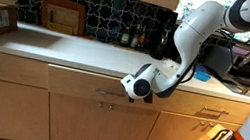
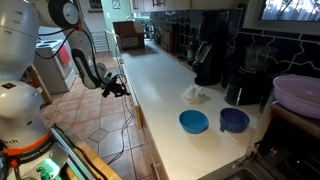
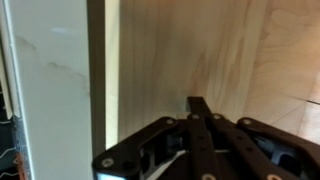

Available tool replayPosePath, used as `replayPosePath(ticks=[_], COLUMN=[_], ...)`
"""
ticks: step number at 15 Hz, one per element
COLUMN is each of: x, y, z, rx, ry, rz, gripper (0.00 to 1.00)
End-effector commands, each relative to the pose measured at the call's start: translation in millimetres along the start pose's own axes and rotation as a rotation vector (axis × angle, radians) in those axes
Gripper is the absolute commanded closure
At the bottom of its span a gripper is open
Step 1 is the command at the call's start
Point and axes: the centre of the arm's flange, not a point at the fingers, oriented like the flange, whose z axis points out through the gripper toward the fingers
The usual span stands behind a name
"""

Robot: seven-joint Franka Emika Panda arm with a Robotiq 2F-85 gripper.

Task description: Close the open drawer

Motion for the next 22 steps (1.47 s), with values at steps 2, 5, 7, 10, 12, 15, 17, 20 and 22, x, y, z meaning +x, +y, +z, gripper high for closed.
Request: replayPosePath(ticks=[2,5,7,10,12,15,17,20,22], x=[10,19,22,23,20,16,17,14,16], y=[4,9,10,7,13,39,63,107,139], z=[9,15,18,10,-8,-53,-85,-127,-152], rx=[-0.098,-0.148,-0.174,-0.040,0.056,0.213,0.323,0.481,0.591], ry=[0.001,-0.010,-0.021,-0.067,-0.147,-0.219,-0.238,-0.272,-0.257], rz=[0.142,0.166,0.154,0.170,0.184,0.185,0.192,0.240,0.285], gripper=[1.00,1.00,1.00,1.00,1.00,1.00,1.00,1.00,1.00])
